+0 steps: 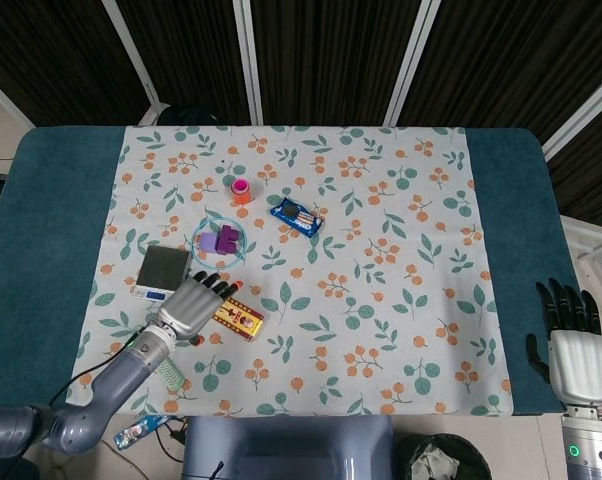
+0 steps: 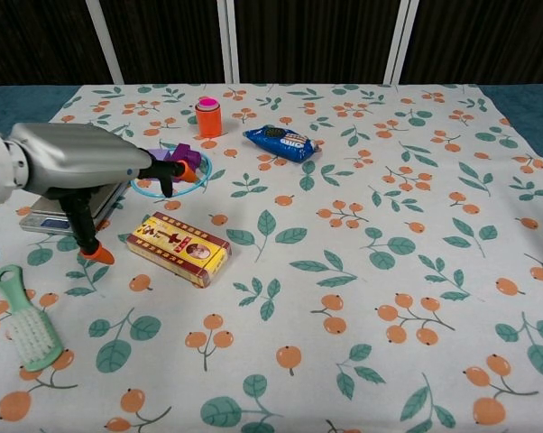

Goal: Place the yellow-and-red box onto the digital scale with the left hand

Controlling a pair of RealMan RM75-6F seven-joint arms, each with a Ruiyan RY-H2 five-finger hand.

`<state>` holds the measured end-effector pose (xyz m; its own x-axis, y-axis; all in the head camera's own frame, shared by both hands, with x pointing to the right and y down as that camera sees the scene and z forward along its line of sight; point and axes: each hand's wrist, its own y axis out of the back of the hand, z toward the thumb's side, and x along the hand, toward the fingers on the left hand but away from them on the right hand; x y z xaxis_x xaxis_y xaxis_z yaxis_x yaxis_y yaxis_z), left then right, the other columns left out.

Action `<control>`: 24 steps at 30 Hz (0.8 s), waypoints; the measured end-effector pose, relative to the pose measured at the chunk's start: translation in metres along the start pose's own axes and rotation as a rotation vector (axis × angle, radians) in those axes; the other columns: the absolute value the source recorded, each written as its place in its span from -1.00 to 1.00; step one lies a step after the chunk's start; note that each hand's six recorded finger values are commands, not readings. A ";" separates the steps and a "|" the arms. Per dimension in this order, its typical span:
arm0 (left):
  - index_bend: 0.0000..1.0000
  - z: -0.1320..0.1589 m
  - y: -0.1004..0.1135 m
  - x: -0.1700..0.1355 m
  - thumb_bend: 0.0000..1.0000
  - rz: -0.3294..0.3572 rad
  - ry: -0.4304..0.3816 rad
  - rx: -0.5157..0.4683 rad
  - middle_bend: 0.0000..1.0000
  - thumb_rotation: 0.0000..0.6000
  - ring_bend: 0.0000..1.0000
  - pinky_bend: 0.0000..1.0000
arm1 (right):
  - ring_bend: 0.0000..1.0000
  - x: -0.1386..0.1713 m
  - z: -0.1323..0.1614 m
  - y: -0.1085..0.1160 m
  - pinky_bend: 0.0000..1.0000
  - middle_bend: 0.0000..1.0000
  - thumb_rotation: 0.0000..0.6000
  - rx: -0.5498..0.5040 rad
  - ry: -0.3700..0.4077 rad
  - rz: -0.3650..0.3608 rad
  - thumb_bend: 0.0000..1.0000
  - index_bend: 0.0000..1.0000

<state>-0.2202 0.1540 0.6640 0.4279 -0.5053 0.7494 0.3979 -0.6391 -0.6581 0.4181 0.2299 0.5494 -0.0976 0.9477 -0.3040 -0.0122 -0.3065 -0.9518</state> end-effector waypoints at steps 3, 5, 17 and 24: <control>-0.88 0.010 0.000 0.008 -0.88 0.000 -0.002 0.016 -0.61 1.00 -0.77 -0.63 | -0.88 0.000 -0.001 0.001 -0.95 -0.87 1.00 -0.001 -0.002 -0.001 0.10 -0.93; -0.86 0.014 0.001 0.012 -0.87 0.007 0.002 0.025 -0.61 1.00 -0.77 -0.63 | -0.88 0.000 -0.001 0.001 -0.95 -0.87 1.00 -0.002 -0.002 -0.002 0.10 -0.93; -0.68 0.025 -0.002 0.029 -0.79 0.023 0.039 0.059 -0.50 1.00 -0.75 -0.63 | -0.88 -0.001 -0.003 0.001 -0.95 -0.87 1.00 -0.005 -0.006 -0.002 0.10 -0.93; -0.61 0.031 -0.005 0.036 -0.69 0.017 0.037 0.076 -0.39 1.00 -0.70 -0.60 | -0.88 -0.002 -0.004 0.001 -0.95 -0.87 1.00 -0.007 -0.009 -0.001 0.10 -0.93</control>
<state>-0.1817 0.1574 0.6924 0.4052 -0.5380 0.7392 0.4521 -0.5848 -0.6735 0.4220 0.2284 0.5485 -0.1063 0.9472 -0.3024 -0.0051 -0.3046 -0.9525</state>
